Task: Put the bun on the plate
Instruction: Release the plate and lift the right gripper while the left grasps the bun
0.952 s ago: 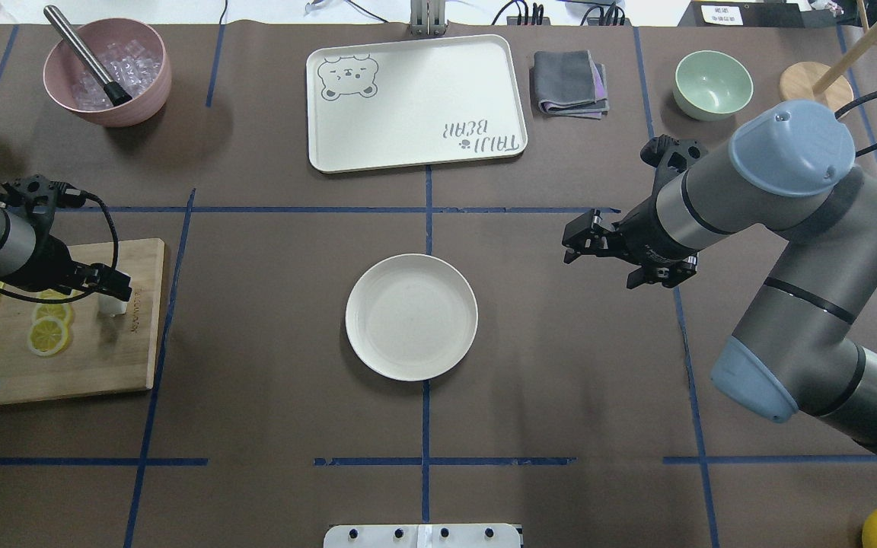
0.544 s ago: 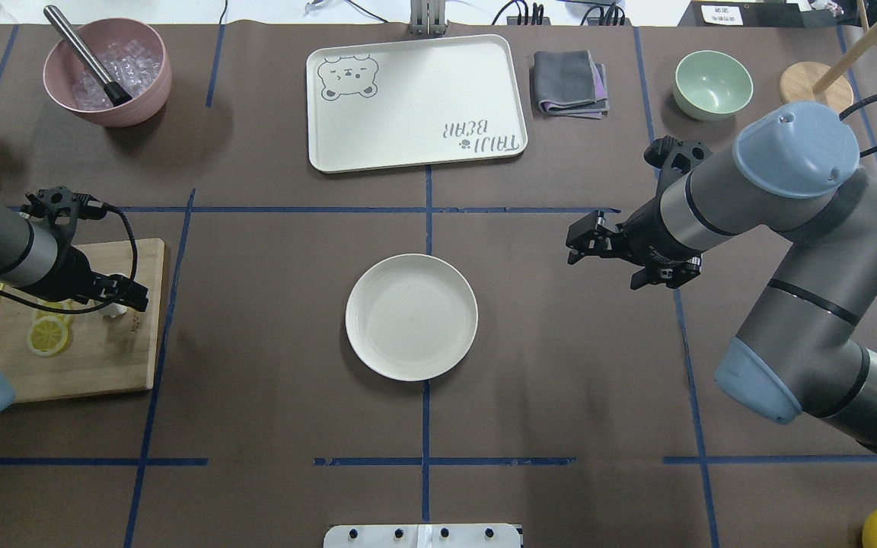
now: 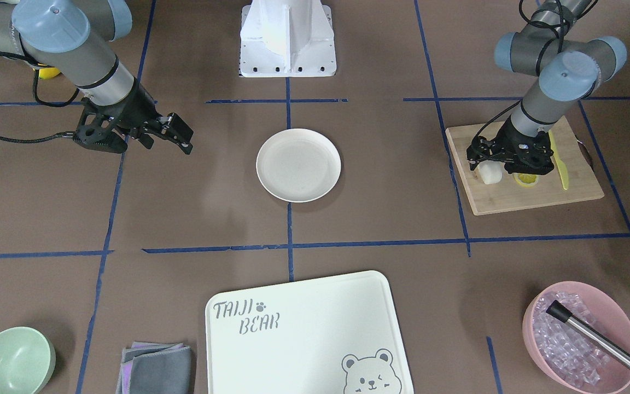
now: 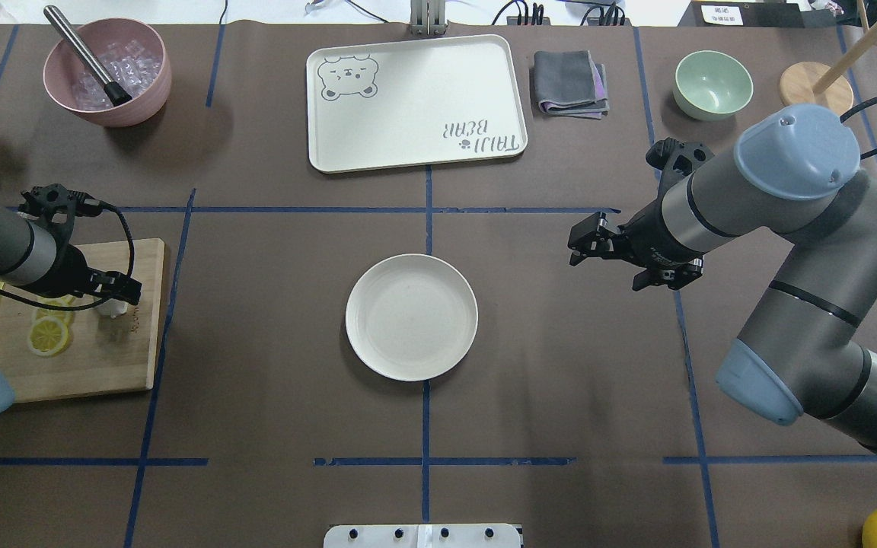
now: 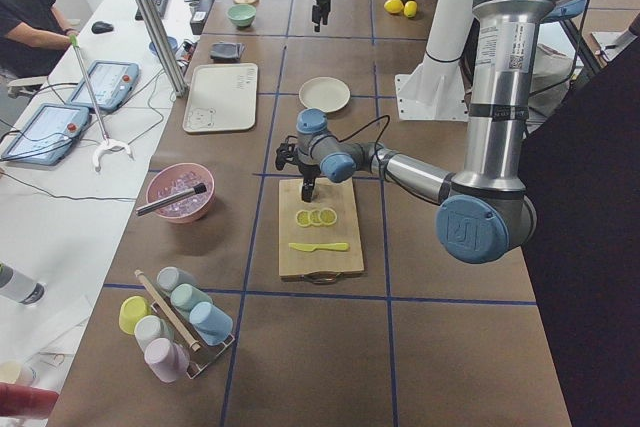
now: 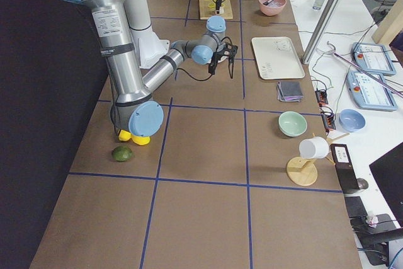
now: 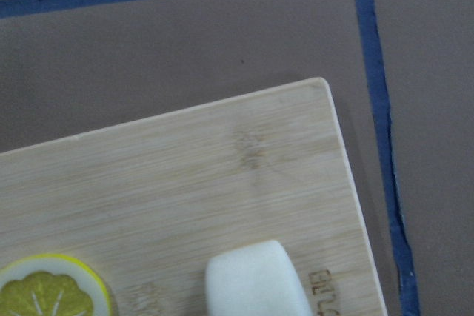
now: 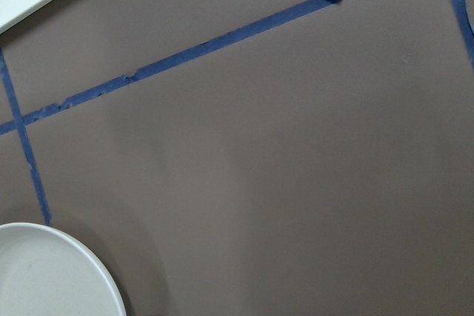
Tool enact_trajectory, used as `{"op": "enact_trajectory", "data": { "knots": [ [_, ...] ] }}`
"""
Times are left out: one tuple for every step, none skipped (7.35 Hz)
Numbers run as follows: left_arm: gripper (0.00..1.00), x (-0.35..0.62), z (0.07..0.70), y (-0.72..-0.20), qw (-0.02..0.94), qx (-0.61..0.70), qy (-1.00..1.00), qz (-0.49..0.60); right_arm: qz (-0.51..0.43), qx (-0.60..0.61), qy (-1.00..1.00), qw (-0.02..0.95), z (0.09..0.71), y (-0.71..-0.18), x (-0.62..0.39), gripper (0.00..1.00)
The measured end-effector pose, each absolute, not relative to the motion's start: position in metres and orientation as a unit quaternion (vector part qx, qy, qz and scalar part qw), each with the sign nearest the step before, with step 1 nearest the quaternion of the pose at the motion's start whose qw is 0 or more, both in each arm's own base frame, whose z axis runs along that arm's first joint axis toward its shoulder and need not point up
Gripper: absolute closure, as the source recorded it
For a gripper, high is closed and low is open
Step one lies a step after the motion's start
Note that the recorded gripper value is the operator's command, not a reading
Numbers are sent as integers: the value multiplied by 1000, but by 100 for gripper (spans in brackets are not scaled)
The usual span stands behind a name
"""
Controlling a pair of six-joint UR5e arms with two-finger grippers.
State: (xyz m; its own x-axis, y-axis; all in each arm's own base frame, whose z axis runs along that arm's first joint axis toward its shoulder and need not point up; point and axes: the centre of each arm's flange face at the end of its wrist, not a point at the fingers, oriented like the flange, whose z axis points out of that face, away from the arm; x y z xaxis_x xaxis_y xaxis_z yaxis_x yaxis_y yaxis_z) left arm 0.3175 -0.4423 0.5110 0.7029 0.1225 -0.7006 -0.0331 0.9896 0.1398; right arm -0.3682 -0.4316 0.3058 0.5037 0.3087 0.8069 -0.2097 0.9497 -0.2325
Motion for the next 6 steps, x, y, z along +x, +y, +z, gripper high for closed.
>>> {"op": "enact_trajectory", "data": {
  "knots": [
    [30, 317, 512, -443, 922, 60, 380, 39, 150, -52, -474, 866, 307, -432, -368, 0],
    [47, 317, 514, -444, 923, 60, 378, 37, 150, -52, -474, 866, 307, -432, -368, 0],
    [57, 317, 514, -444, 923, 60, 378, 36, 151, -52, -474, 866, 307, -432, -368, 0],
    [61, 316, 512, -444, 922, 61, 380, 37, 152, -52, -473, 866, 308, -432, -367, 0],
    [63, 316, 510, -443, 922, 61, 381, 37, 154, -51, -473, 866, 309, -434, -364, 0],
    [63, 316, 508, -443, 921, 62, 383, 37, 158, -50, -472, 866, 311, -437, -359, 0]
  ]
}}
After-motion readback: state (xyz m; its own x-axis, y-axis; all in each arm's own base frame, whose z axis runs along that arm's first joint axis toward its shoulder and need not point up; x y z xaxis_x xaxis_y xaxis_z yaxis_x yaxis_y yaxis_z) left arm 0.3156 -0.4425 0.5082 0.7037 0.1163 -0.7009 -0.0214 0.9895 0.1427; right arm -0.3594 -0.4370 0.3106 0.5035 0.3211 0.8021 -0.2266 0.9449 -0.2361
